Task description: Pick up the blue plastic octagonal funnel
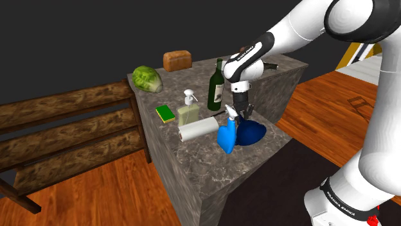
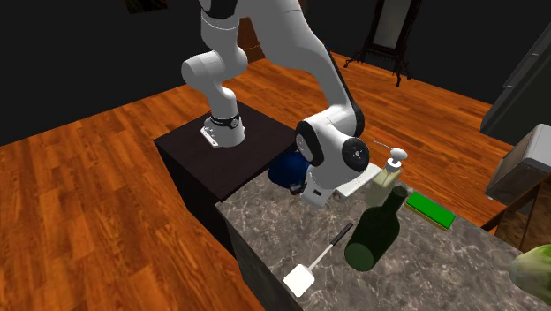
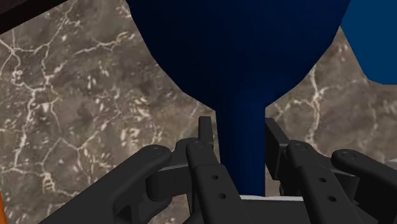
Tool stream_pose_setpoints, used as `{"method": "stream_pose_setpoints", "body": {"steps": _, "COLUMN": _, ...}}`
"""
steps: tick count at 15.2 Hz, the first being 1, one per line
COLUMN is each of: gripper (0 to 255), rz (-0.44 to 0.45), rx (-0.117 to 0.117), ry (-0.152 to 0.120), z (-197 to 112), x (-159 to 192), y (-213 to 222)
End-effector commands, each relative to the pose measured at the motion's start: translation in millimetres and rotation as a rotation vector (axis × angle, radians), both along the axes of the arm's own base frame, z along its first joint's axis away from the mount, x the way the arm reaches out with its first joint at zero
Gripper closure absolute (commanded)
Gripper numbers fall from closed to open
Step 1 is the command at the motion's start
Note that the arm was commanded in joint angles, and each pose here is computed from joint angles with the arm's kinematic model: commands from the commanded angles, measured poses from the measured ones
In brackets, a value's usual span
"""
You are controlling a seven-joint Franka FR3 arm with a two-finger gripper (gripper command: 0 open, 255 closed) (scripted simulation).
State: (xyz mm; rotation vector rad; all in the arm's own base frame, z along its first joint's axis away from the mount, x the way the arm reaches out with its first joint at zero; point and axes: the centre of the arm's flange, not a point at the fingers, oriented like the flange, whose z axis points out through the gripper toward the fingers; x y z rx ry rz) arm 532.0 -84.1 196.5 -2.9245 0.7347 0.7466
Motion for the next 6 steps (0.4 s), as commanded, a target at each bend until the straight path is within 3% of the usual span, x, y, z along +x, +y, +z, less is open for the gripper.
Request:
{"method": "stream_pose_setpoints", "body": {"steps": 1, "gripper": 255, "rz": 0.0, "rx": 0.0, "ry": 0.0, "z": 10.2, "x": 0.5, "y": 0.5}}
{"method": "stream_pose_setpoints", "body": {"steps": 6, "gripper": 255, "rz": 0.0, "rx": 0.0, "ry": 0.0, "z": 26.9, "x": 0.5, "y": 0.5}}
